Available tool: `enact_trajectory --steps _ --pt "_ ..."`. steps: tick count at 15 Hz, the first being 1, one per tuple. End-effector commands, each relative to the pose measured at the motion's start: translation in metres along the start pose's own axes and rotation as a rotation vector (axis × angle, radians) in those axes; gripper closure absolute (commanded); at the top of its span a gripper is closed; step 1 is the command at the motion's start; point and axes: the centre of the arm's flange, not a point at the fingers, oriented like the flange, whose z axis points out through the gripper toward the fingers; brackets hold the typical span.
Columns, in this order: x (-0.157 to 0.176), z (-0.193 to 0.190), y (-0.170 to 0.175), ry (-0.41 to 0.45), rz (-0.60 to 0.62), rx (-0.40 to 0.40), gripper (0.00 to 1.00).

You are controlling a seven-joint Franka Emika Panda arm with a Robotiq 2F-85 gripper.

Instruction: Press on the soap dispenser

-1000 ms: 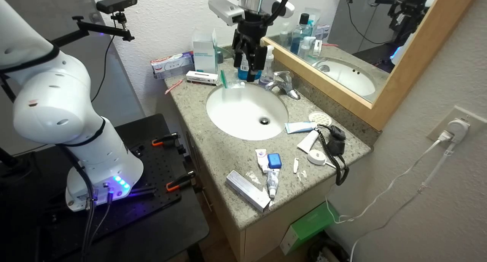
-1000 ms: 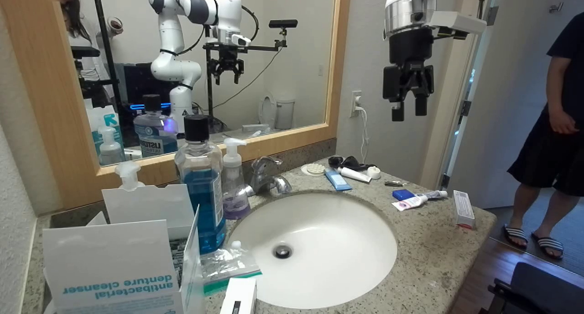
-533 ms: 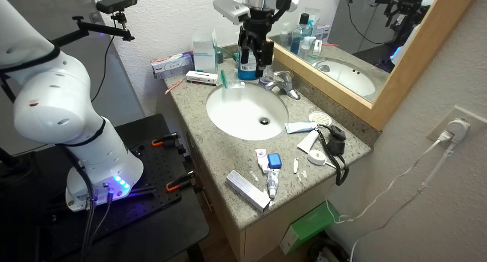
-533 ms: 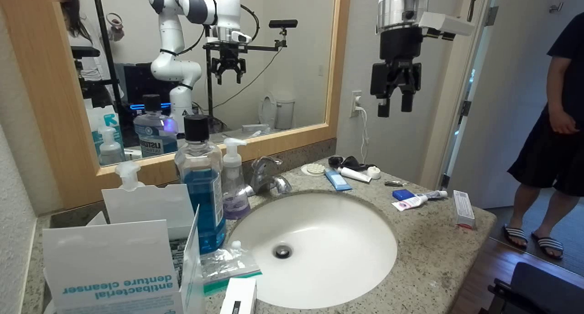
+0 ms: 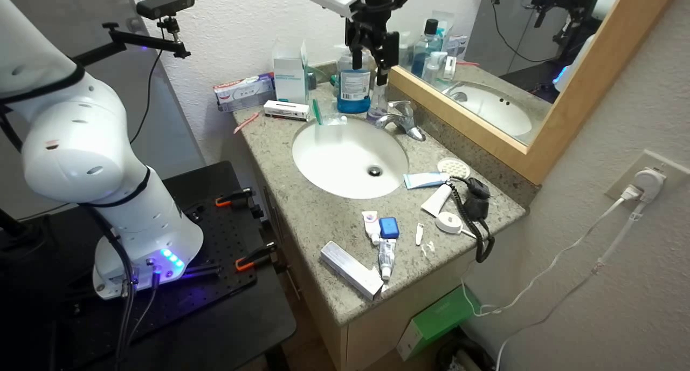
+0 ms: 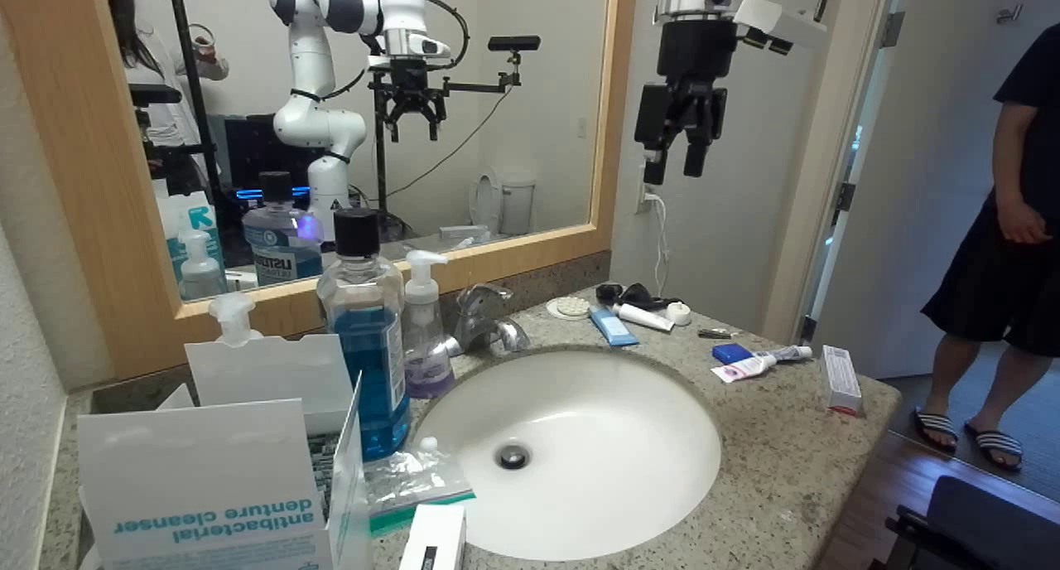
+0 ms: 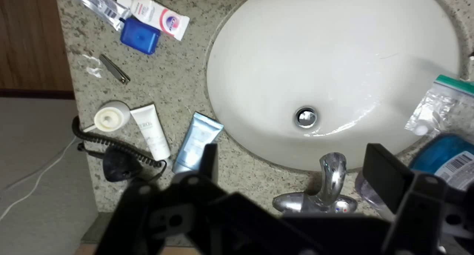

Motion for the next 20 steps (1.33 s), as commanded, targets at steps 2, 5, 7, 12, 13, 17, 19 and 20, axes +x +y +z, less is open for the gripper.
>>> enact_trajectory --steps 2,5,7,12,13,17,19,20 --pt "0.040 -0.021 -0.023 0.024 -0.049 0.031 0.00" --pt "0.064 -0.029 -0.024 0.049 -0.038 0.052 0.00" --pt "0.078 -0.032 -0.025 0.055 -0.040 0.059 0.00" --pt "0.102 -0.039 -0.040 0.051 -0.044 0.058 0.10" --pt "0.106 -0.040 -0.044 0.048 -0.046 0.066 0.26" --pt "0.120 -0.046 -0.059 0.044 -0.058 0.069 0.58" --pt "0.128 -0.049 -0.068 0.046 -0.064 0.069 0.73" --pt "0.132 -0.051 -0.074 0.045 -0.072 0.068 0.80"
